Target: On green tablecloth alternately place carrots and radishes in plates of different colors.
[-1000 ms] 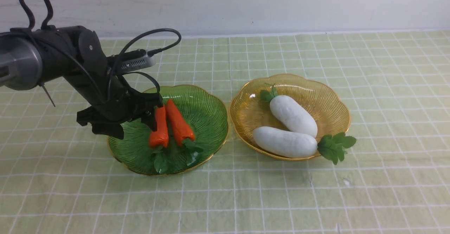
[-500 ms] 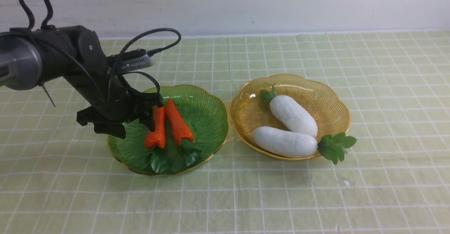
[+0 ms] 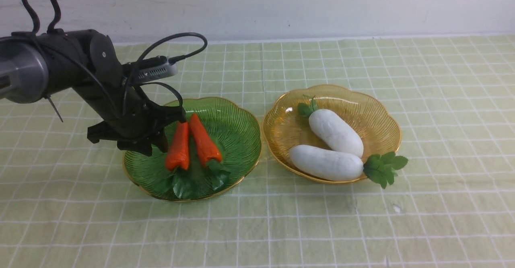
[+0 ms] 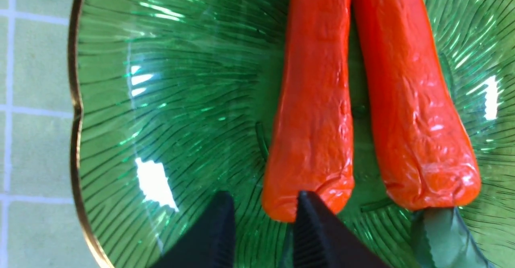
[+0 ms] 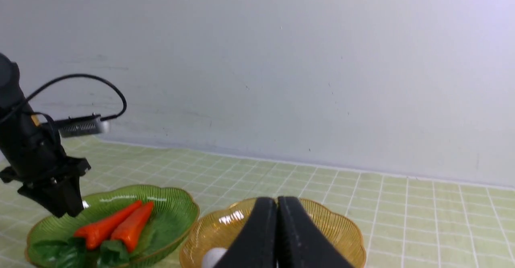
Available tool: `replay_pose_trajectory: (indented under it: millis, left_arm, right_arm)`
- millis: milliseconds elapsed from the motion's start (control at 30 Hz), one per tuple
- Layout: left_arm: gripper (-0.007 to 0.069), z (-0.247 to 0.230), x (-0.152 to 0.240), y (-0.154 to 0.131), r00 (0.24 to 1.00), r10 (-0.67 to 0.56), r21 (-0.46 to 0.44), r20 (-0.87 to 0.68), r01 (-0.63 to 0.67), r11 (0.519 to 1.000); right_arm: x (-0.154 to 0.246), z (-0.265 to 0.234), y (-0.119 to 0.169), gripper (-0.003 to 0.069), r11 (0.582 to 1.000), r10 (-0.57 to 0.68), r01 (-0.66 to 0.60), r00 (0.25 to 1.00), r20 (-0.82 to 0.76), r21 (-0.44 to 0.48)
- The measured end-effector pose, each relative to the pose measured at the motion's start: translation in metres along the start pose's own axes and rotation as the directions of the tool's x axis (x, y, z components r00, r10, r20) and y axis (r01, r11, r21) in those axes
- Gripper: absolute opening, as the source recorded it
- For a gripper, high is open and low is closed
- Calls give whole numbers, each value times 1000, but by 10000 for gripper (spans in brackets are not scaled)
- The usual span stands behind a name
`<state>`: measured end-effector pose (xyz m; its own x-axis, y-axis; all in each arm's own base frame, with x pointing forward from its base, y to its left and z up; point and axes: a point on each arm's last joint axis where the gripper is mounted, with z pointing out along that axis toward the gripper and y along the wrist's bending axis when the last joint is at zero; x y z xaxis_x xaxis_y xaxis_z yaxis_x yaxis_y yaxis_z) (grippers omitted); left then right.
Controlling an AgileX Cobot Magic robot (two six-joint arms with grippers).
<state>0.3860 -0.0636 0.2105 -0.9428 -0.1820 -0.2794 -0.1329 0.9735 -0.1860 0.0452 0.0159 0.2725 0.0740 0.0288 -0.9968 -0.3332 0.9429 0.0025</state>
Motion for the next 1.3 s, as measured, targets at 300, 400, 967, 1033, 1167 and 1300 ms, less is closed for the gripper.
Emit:
replay_pose_trajectory:
  millis: [300,400,967,1033,1167,1300]
  left_arm:
    - [-2,-10,5,7,997,62,-80,-40,-65,995]
    - [-8,-22,7,8,996,78,-100,-40,-82,992]
    - [-8,-65,13,10,987,159,-134,-12,-160,978]
    - [-8,-85,15,9,981,192,-131,37,-186,974]
    - [-8,-124,23,9,963,242,-127,118,-227,966]
    - [-8,-163,37,10,948,255,-125,192,-234,964]
  right_arm:
    - [21,3,0,-15,1000,1,-1,996,-85,1]
    - [27,3,0,-15,1000,1,-1,994,-111,1]
    - [90,-2,-15,-15,962,41,30,967,-253,270]
    - [91,-2,-17,-15,956,47,32,965,-260,291]
    - [91,-3,-19,-15,940,57,35,964,-259,339]
    - [91,-4,-21,-15,927,64,38,964,-258,374]
